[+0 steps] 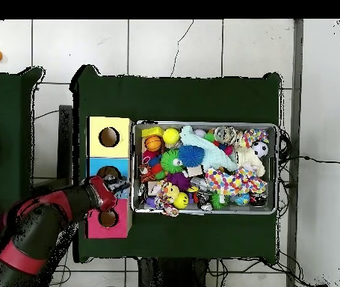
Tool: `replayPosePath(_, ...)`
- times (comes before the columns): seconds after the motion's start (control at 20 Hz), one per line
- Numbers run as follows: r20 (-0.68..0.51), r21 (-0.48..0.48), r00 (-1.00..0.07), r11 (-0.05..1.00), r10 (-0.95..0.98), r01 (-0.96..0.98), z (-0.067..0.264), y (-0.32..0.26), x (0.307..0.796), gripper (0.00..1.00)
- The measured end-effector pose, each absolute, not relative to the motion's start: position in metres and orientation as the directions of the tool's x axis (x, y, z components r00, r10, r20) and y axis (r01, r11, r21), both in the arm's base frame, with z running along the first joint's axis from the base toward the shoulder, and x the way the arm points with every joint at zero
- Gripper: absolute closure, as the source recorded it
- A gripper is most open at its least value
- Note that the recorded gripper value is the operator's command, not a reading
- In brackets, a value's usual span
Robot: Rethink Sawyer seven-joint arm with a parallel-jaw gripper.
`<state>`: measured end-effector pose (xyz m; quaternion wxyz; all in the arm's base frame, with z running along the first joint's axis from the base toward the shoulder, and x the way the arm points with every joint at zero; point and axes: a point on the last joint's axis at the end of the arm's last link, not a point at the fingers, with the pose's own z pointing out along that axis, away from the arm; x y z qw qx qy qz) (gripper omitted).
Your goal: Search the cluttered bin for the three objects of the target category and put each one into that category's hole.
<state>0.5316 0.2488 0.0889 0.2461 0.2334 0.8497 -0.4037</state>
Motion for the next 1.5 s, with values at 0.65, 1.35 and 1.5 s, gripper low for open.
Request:
replayPosePath(0.65, -0.607, -0.564, -0.773, 0.586, 0.183, 0.581, 0.084, 0.262, 0.539, 1.00)
replayPosePath(1.35, -0.611, -0.554, -0.769, 0.592, 0.189, 0.586, 0.090, 0.264, 0.541, 0.00)
replayPosePath(1.5, -0.613, -0.549, -0.766, 0.594, 0.192, 0.588, 0.093, 0.265, 0.541, 0.00)
